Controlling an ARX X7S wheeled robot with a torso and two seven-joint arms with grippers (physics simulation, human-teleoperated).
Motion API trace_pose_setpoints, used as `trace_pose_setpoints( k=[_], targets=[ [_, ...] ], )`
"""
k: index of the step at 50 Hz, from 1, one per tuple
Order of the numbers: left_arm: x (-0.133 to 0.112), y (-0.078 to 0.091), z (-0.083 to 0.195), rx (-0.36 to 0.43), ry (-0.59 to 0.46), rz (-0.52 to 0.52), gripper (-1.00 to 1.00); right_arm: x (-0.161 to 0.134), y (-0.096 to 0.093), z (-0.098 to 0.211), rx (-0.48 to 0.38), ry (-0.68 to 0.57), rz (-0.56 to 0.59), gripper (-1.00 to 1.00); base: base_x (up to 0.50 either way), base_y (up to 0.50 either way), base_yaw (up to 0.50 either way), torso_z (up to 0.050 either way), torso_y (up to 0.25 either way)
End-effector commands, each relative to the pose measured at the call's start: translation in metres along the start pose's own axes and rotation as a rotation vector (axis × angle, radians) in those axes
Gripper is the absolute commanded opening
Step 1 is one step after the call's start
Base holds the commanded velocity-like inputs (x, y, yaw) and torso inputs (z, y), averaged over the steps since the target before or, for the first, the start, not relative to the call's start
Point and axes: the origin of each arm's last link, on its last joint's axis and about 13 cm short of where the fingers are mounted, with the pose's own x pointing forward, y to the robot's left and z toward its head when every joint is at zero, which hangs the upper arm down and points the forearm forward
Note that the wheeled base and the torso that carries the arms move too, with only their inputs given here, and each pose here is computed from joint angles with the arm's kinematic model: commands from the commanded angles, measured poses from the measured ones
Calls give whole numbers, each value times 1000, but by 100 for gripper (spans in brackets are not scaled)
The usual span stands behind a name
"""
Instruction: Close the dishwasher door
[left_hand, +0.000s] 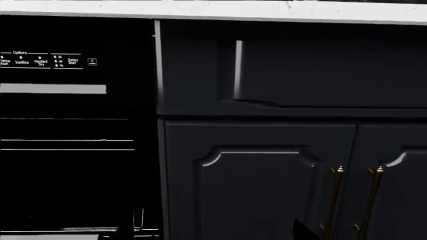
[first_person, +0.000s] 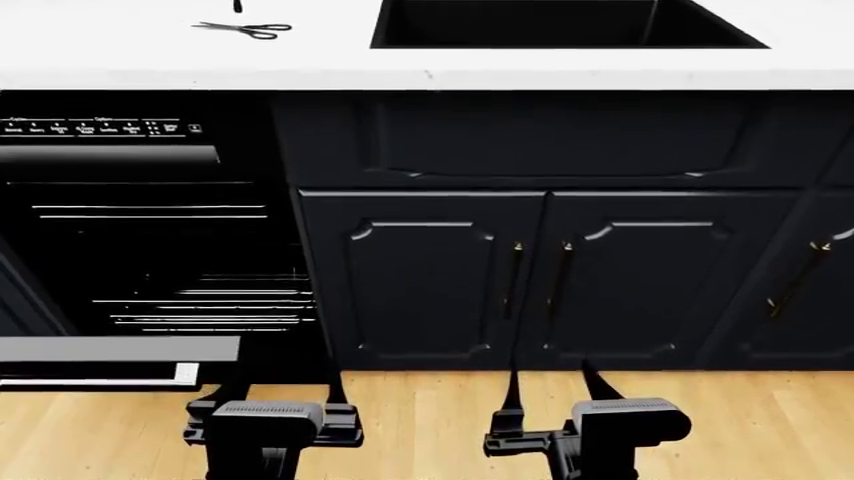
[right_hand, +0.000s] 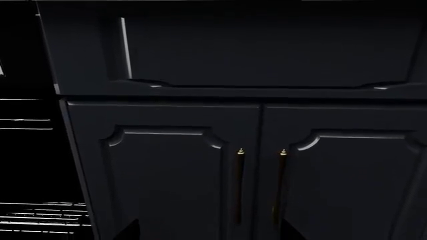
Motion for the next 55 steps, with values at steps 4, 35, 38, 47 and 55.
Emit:
trace_pose_setpoints(
  k=[4, 35, 38, 47, 55],
  targets=[
    [-1, 0, 0, -1, 1, -2, 100, 0, 0, -1, -5, -1, 1, 100, 0, 0, 0, -50, -17],
    [-1, 0, -1, 0, 2, -1, 100, -1, 1, -1, -11, 1, 7, 100, 0, 0, 0, -50, -16],
    [-1, 0, 0, -1, 2, -1, 100, -1, 1, -1, -11, 0, 7, 100, 0, 0, 0, -50, -14],
    [-1, 0, -1, -1, 3, -1, 100, -1, 1, -1, -15, 2, 7, 100, 0, 0, 0, -50, -13],
    [-1, 0, -2, -1, 5, 0, 100, -2, 2, -2, -18, 4, 9, 100, 0, 0, 0, -50, -13]
  ],
)
